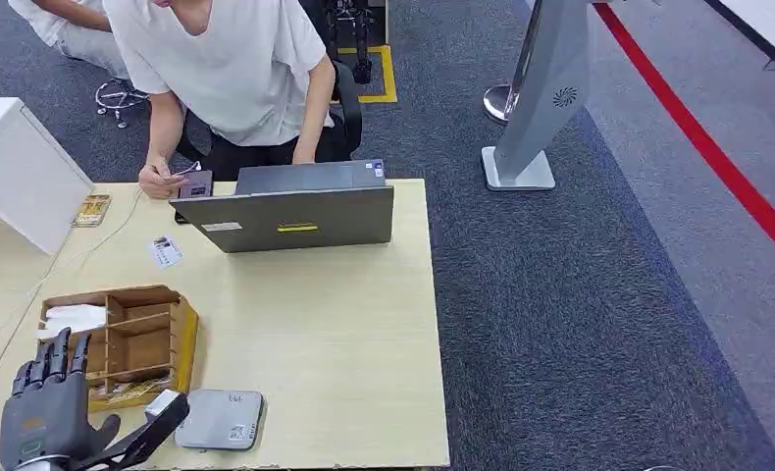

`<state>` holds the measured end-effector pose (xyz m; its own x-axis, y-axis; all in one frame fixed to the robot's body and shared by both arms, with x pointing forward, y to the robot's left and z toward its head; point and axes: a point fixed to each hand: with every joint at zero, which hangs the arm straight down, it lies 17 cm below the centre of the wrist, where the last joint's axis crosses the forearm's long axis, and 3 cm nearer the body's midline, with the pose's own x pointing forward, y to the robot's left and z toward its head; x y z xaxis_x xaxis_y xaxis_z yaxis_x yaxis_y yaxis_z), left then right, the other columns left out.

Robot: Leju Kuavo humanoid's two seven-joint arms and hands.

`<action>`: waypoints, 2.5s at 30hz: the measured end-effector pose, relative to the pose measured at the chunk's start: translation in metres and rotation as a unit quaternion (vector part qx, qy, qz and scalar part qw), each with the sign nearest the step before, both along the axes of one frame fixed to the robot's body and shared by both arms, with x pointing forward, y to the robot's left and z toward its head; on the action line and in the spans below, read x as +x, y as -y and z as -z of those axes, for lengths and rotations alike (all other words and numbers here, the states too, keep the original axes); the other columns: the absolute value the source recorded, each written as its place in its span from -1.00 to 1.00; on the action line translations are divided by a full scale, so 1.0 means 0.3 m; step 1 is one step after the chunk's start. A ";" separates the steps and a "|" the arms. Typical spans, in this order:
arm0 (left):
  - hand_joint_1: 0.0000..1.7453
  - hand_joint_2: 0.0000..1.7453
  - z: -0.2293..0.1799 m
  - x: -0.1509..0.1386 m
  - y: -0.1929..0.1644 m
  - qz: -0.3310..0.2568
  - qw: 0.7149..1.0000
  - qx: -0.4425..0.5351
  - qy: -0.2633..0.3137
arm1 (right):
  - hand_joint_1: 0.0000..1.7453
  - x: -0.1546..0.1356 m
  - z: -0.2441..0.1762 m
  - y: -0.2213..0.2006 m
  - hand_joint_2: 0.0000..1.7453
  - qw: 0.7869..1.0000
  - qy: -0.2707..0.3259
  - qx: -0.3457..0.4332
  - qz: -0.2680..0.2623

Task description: Pass the card to the sensor for recognition and then transmit it.

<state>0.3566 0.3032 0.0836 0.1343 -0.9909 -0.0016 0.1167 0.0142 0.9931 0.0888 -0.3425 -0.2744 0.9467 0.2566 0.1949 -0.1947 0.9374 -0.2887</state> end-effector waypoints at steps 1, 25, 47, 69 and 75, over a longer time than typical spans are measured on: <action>-1.00 1.00 0.001 0.005 0.003 -0.001 1.000 0.000 -0.001 | -1.00 0.001 0.000 0.000 1.00 1.000 0.000 0.000 0.000; -1.00 1.00 0.048 0.016 0.125 0.024 0.999 -0.004 -0.039 | -1.00 0.011 -0.002 0.002 1.00 1.000 0.001 -0.002 0.001; -1.00 1.00 0.070 0.025 0.117 0.009 0.999 0.002 -0.032 | -1.00 0.012 -0.002 0.000 1.00 1.000 0.001 0.000 0.000; 1.00 1.00 0.096 0.015 0.074 -0.002 0.999 0.014 -0.050 | -1.00 0.007 0.000 -0.001 1.00 1.000 -0.003 0.001 0.001; 1.00 1.00 0.105 0.013 0.063 -0.003 0.999 0.013 -0.053 | -1.00 0.007 -0.001 -0.001 1.00 1.000 -0.003 0.001 0.001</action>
